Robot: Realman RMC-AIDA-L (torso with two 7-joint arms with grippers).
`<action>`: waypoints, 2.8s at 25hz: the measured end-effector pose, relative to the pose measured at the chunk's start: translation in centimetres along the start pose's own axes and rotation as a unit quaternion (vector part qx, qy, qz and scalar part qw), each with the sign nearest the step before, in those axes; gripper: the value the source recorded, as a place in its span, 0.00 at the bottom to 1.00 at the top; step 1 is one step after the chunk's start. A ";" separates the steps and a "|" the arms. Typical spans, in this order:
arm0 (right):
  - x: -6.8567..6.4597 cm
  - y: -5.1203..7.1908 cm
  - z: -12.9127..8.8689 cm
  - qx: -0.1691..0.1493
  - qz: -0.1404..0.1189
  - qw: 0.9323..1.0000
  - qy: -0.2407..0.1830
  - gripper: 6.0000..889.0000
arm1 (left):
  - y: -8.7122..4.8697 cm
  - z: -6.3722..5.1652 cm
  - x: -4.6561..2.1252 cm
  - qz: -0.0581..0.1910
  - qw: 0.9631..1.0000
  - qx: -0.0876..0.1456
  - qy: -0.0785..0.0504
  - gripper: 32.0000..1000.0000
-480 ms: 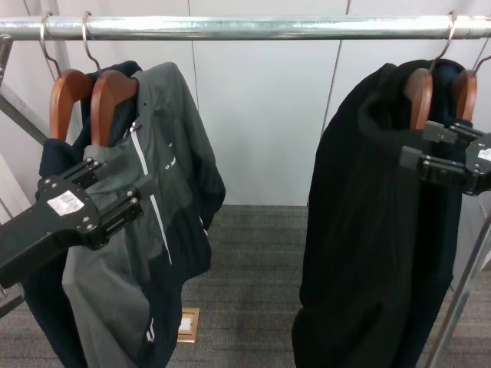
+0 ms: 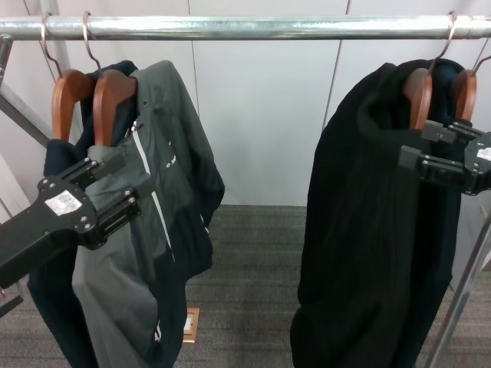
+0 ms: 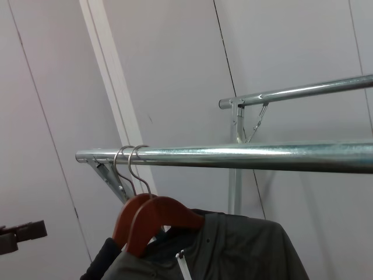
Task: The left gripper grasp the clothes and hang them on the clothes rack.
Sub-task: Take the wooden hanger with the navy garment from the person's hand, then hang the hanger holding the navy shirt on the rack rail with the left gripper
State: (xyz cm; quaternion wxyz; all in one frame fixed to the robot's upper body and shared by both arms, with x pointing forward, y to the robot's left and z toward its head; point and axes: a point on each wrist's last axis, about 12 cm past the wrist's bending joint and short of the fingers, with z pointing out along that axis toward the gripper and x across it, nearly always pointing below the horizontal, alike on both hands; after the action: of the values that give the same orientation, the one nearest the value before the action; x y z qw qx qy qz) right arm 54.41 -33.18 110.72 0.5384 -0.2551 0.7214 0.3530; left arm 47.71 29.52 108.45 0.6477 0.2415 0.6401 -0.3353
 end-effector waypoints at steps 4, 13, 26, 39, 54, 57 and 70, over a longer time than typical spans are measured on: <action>0.0 0.0 0.0 0.000 0.000 1.000 0.000 0.92 | 0.0 0.0 0.01 0.000 1.000 -0.001 0.001 0.63; 0.1 0.0 0.0 0.002 0.001 1.000 0.000 0.92 | 0.0 0.2 0.19 0.004 1.000 0.009 0.021 0.63; 0.0 0.0 0.1 0.002 0.004 1.000 -0.001 0.92 | 0.0 0.8 -1.71 0.034 0.980 0.054 0.187 0.63; -0.2 0.0 0.3 -0.001 0.003 1.000 -0.002 0.92 | 0.1 5.0 1.41 0.020 0.973 0.052 0.222 0.61; -0.1 -0.1 0.5 0.003 0.002 1.000 -0.002 0.92 | -0.1 5.7 1.82 0.023 0.973 0.043 0.225 0.35; -0.1 -0.1 0.5 0.004 0.003 1.000 -0.002 0.92 | -0.1 5.7 1.75 0.021 0.974 0.042 0.221 0.25; 0.0 0.0 0.6 0.002 0.005 1.000 -0.003 0.92 | 0.0 6.1 0.77 0.022 0.982 0.041 0.181 0.14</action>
State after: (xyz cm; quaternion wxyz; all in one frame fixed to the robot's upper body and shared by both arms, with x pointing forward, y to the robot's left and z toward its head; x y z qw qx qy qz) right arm 54.78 -32.75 110.59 0.5390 -0.2490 0.7222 0.3548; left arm 51.74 24.87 108.09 0.5183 0.3383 0.7269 -0.2975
